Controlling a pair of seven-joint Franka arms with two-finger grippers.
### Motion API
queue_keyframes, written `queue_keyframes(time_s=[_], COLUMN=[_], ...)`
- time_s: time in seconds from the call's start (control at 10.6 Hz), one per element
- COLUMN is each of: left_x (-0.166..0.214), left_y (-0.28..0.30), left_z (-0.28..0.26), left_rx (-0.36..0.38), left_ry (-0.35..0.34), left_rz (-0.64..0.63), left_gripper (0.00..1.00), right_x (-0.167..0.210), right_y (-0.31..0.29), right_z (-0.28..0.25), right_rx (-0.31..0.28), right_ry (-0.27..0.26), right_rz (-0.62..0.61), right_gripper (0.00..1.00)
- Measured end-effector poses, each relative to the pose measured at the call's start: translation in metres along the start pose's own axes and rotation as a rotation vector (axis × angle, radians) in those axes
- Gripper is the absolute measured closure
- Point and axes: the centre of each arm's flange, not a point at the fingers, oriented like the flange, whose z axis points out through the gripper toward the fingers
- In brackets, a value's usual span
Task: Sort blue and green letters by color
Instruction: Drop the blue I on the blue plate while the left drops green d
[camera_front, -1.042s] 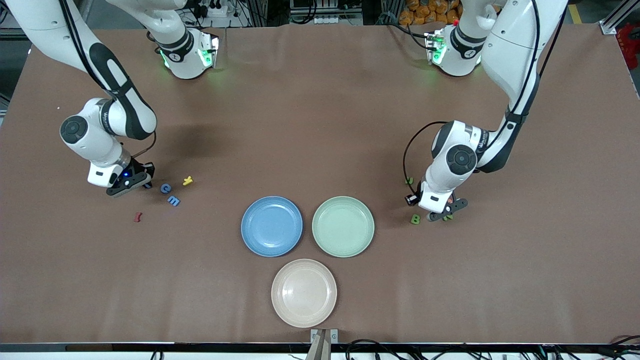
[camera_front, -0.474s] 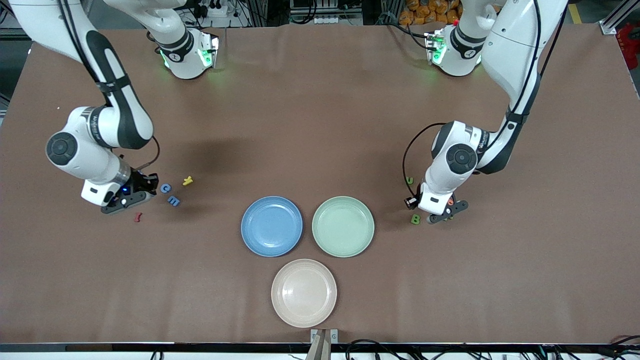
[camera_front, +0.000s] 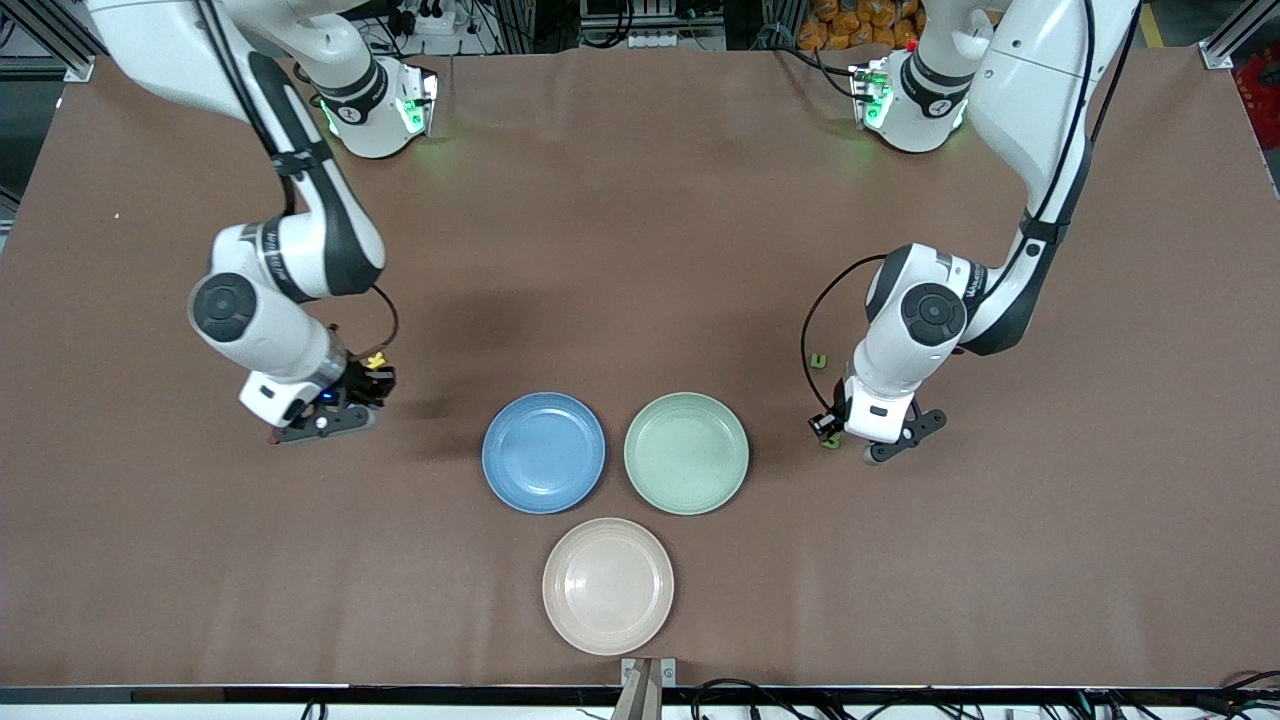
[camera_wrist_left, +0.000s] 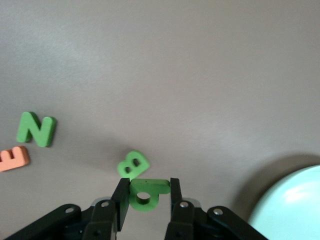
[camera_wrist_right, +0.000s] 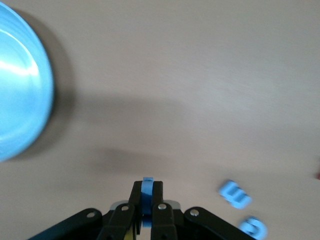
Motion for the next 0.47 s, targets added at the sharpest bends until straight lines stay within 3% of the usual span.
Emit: queue_keyframes(time_s=[0.47], left_x=[-0.018], left_y=[0.058], left_z=[-0.015], left_rx=[-0.070], left_ry=[0.021], left_rz=[-0.146], left_gripper=[0.63], right_x=[0.043], right_y=[-0.083], right_z=[0.022], right_rx=[0.004], right_ry=[0.032], right_rz=[0.027], right_gripper=[0.90])
